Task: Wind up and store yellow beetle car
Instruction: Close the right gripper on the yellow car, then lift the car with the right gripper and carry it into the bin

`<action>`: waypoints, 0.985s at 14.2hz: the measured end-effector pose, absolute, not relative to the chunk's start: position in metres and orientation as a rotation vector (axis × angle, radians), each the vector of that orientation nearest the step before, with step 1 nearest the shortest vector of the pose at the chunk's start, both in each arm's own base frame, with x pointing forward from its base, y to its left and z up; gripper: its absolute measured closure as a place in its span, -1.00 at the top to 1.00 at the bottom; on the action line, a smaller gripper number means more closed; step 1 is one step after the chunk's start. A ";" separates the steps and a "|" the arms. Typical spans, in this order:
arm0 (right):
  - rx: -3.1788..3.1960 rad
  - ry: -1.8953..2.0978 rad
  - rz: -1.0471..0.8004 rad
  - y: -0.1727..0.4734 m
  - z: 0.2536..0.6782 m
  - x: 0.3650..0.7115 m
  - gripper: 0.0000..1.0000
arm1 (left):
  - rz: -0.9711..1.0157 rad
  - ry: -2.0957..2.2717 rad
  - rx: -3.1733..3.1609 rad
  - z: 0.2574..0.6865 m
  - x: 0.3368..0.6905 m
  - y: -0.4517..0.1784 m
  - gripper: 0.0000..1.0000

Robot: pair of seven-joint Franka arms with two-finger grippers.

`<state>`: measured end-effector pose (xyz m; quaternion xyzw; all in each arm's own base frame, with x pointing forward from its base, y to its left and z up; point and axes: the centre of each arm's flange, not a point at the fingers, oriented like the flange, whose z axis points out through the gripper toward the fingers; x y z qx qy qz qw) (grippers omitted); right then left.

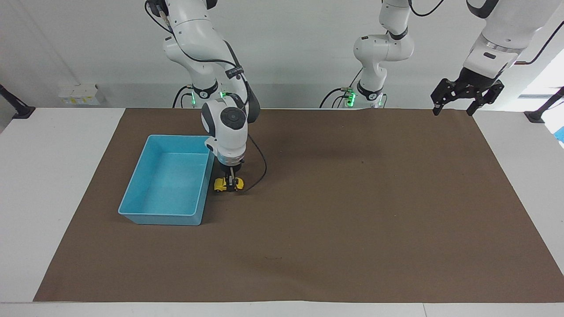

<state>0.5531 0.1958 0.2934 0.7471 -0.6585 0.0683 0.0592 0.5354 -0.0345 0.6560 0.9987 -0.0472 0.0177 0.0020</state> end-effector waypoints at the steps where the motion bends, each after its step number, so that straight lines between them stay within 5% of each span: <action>1: 2.264 -1.994 0.208 0.196 0.294 0.553 -0.09 | 0.055 -0.161 3.133 0.656 0.535 -0.039 1.00; 14: 2.453 -1.836 0.218 0.221 0.429 0.553 -0.09 | -0.061 -0.177 3.133 0.645 0.526 -0.043 1.00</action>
